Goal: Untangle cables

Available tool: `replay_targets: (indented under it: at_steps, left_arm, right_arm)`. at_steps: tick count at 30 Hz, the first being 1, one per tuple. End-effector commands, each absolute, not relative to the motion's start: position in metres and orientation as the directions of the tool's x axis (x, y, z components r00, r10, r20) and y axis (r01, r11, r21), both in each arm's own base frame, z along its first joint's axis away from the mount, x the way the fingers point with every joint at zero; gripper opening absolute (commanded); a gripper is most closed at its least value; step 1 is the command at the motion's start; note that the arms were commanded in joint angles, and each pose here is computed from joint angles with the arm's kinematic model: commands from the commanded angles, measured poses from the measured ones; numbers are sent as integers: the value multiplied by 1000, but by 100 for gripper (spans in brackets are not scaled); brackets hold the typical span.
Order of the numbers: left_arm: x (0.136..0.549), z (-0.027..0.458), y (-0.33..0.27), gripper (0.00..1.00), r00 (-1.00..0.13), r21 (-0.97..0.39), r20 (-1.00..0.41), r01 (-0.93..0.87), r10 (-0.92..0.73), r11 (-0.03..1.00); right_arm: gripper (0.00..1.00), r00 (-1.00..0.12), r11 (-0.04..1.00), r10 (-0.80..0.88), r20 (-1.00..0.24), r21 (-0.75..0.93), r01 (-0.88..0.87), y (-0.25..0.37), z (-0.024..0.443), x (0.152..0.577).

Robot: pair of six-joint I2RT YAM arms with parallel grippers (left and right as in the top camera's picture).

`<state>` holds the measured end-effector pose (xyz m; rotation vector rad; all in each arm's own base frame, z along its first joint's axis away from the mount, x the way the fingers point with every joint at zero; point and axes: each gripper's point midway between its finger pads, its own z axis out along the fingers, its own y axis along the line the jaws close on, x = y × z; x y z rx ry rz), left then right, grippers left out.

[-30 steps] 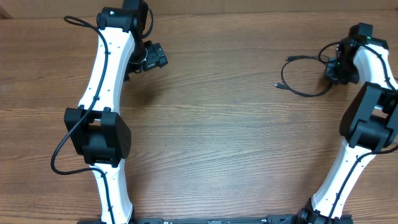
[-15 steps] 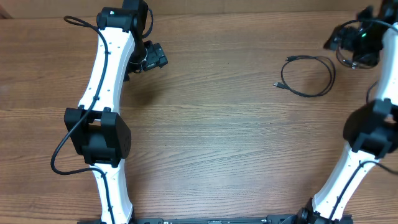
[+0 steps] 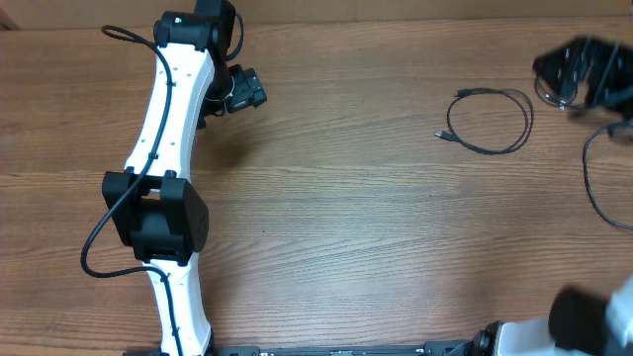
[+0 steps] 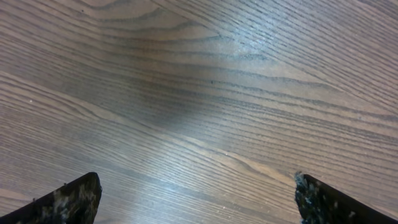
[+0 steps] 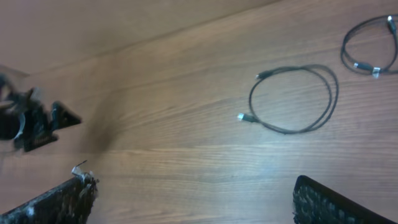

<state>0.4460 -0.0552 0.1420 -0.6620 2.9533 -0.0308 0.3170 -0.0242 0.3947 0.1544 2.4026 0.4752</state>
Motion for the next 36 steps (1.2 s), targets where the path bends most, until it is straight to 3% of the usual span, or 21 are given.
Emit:
replay_targets:
  at_steps: [1, 8, 14, 18, 27, 36]
  left_arm:
    - [447, 149, -55, 100, -891, -49, -126, -433, -436, 900]
    - [447, 149, -55, 100, -891, -49, -126, -433, -435, 900]
    - [447, 149, -55, 100, -891, -49, -126, -433, -435, 900]
    - [447, 149, -55, 99, -891, -49, -126, -433, -436, 900]
    - [447, 149, -55, 99, -891, -49, -126, -433, -436, 900]
    - [447, 149, -55, 100, -891, -49, -126, -433, -436, 900]
  right_arm:
    - [100, -772, 925, 217, -597, 379, -33, -8, 380, 277]
    - [100, -692, 965, 193, -696, 262, 5, 5, 308, 194]
    - [100, -580, 980, 150, -801, 199, -21, 18, 292, 153]
    - [100, -640, 974, 170, -750, 226, -7, 23, 277, 139]
    - [100, -628, 975, 167, -760, 222, -10, 22, 280, 142]
    - [100, -485, 951, 96, -869, 224, -212, 42, 308, 171]
